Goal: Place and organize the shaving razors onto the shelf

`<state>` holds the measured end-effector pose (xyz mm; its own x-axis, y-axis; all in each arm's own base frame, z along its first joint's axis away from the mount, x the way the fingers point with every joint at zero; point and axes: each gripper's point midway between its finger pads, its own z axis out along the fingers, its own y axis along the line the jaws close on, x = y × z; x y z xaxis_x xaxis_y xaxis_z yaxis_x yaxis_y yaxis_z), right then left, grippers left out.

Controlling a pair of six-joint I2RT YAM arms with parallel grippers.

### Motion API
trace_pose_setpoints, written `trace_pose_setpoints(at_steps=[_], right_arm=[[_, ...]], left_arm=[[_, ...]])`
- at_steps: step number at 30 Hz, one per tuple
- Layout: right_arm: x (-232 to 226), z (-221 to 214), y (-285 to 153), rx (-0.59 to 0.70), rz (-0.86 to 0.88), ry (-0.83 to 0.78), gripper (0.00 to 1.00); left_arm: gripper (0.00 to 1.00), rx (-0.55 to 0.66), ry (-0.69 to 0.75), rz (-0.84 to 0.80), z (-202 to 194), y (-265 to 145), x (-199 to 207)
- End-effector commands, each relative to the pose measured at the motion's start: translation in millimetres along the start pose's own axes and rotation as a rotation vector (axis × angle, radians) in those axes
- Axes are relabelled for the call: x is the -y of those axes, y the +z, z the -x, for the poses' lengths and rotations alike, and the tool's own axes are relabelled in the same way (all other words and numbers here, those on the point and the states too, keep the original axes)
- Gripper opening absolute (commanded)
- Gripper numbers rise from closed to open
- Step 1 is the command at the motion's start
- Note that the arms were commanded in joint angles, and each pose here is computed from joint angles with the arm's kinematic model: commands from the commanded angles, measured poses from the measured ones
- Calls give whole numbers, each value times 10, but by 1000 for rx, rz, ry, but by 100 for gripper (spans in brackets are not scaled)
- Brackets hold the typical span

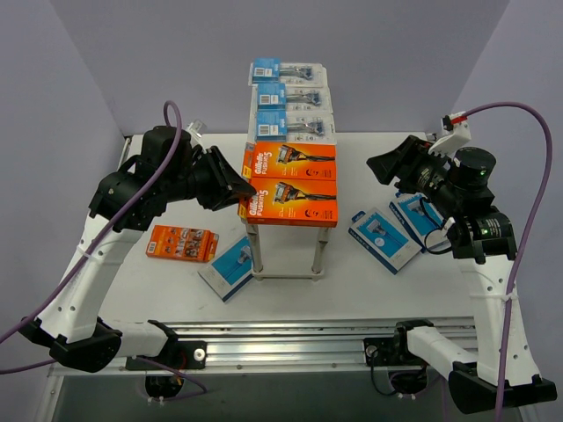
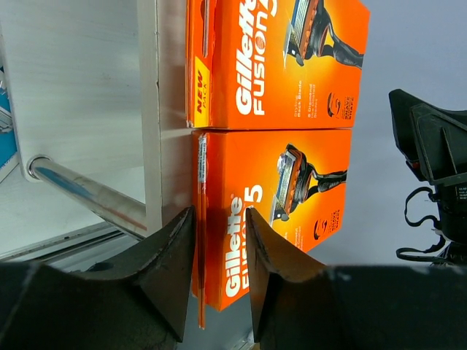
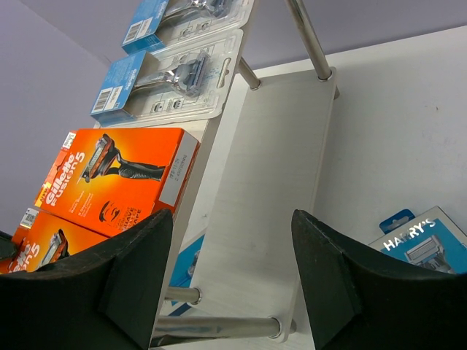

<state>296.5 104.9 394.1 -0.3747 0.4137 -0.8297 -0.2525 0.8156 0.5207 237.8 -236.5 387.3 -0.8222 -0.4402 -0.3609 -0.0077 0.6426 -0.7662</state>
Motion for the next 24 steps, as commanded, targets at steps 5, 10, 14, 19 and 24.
trace_pose_setpoints(at_steps=[5, 10, 14, 19, 24], right_arm=[[-112, 150, -95, 58, 24, -38, 62], [-105, 147, -107, 61, 21, -40, 63], [-98, 144, -105, 61, 18, -42, 67], [-82, 124, -87, 54, 15, -38, 73], [-108, 202, -77, 47, 1, -22, 80]], left_arm=[[42, 66, 32, -46, 116, -138, 111], [43, 74, 38, -41, 122, -171, 84], [49, 91, 58, -72, 152, -238, 139], [53, 127, 72, -119, 225, -394, 227], [58, 165, 63, -94, 314, -513, 61]])
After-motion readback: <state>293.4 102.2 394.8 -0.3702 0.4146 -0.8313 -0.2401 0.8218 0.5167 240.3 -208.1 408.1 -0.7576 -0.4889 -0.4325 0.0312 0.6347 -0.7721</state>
